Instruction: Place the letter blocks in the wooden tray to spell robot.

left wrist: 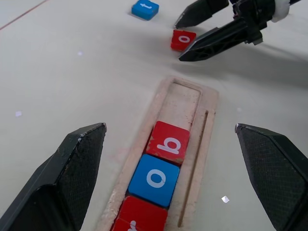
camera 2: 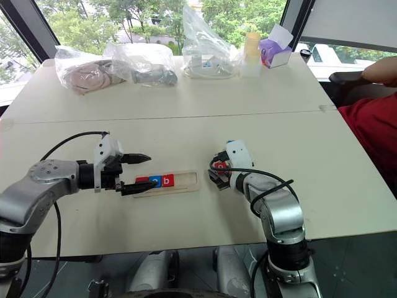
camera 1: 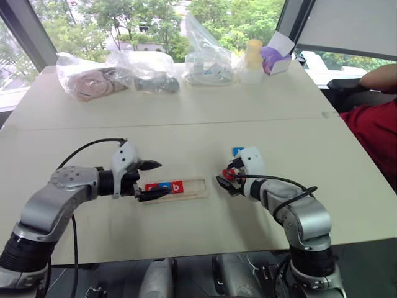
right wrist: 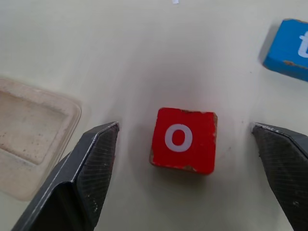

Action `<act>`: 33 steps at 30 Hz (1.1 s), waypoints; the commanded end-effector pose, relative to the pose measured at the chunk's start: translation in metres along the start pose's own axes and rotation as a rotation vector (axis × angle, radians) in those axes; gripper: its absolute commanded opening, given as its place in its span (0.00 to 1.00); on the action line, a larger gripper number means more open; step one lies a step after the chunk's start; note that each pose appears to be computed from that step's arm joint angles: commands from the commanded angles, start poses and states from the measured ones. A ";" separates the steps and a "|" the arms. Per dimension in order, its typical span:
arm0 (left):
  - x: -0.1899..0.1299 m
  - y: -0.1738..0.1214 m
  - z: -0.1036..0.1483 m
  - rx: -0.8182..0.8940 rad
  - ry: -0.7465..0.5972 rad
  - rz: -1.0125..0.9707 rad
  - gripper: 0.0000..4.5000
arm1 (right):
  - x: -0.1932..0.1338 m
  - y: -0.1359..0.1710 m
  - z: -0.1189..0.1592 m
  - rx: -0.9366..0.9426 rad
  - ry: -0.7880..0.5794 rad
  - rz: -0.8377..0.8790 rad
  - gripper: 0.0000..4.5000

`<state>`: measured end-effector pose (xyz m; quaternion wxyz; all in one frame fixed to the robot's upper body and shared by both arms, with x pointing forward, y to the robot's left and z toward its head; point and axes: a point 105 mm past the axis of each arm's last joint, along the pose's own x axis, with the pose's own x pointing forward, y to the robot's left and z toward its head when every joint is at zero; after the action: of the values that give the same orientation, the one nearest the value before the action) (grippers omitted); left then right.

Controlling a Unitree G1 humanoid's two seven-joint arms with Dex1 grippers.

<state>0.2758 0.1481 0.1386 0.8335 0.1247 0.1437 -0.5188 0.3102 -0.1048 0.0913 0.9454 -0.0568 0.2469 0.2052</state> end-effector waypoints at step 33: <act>-0.011 -0.004 0.023 0.058 -0.005 -0.118 1.00 | -0.071 -0.049 0.019 -0.328 -0.205 0.216 0.92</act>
<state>0.2761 0.1478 0.1514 0.8063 0.1305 0.1470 -0.5580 0.2883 -0.1715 0.1313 0.9361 -0.1609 0.1507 0.2741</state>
